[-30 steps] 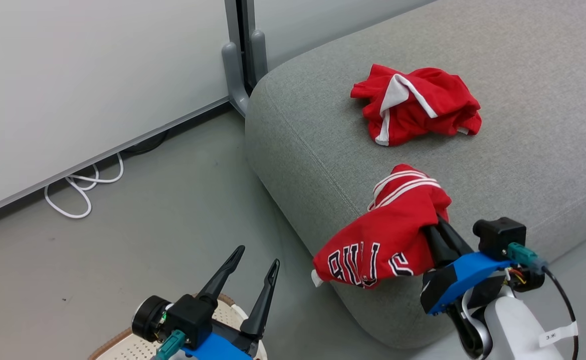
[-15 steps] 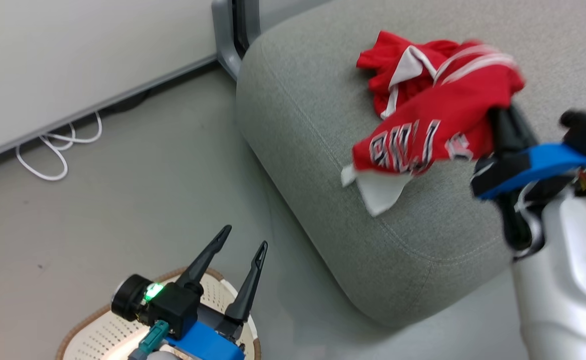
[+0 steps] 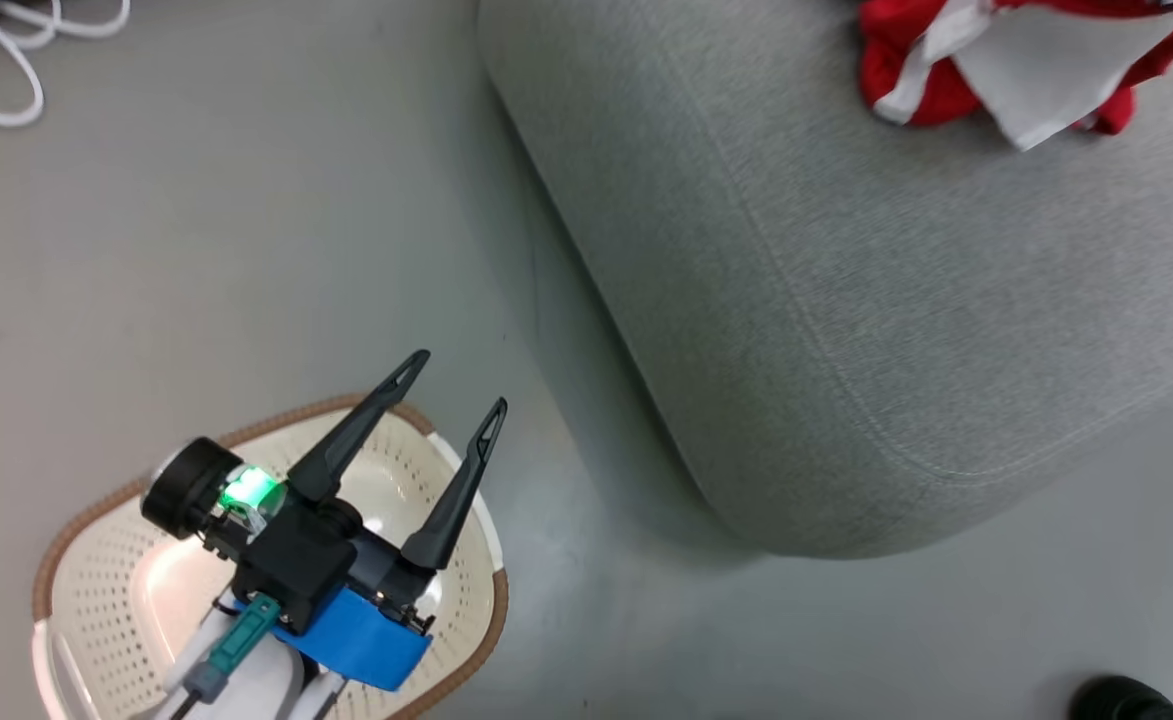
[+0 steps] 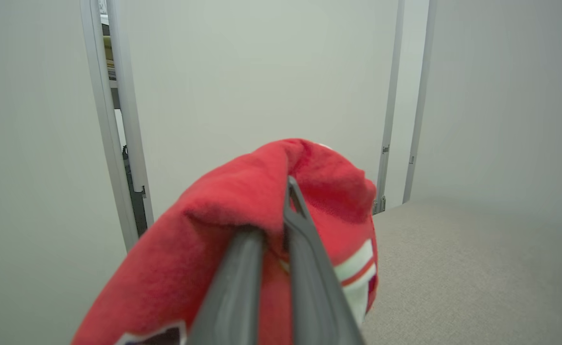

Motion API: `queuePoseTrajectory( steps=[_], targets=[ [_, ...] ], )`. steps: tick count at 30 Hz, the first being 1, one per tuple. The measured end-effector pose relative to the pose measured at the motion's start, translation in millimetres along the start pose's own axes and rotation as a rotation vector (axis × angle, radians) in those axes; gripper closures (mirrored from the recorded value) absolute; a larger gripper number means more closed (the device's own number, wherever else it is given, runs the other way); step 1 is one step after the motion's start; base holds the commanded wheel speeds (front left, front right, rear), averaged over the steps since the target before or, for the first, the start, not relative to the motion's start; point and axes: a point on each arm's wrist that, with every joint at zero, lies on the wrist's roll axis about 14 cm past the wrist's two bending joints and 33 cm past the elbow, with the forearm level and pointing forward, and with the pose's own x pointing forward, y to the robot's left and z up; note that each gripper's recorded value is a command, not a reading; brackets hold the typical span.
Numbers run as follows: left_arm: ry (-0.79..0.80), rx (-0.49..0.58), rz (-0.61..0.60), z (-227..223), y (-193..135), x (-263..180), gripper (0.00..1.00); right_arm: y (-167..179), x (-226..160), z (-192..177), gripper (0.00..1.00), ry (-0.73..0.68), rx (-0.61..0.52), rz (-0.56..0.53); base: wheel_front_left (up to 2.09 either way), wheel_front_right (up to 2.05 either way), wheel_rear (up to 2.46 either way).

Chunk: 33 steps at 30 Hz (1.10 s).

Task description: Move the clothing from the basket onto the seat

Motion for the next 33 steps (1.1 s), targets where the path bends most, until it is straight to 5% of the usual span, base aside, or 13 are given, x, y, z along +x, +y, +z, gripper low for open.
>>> queuePoseTrajectory(
  steps=[17,31,32,33],
  targets=[
    [0.025,-0.014,0.079,-30.6,46.1,-15.6,0.0,-8.7,-18.6,-187.7,1.0,0.346,-0.004,-0.143,0.0,0.0,0.0],
    [0.014,-0.012,0.102,-24.6,48.0,-17.4,0.0,-10.6,-22.7,-201.2,1.0,0.389,-0.03,-0.139,0.0,0.0,0.0],
    [0.013,-0.012,0.102,-23.9,47.1,-17.4,0.0,-11.8,-23.1,-201.0,0.92,0.393,-0.035,-0.139,0.0,0.0,0.0],
    [0.012,-0.013,0.103,-23.1,46.6,-17.5,0.0,-12.8,-23.0,-200.4,0.58,0.394,-0.04,-0.138,0.0,0.0,0.0]
  ],
)
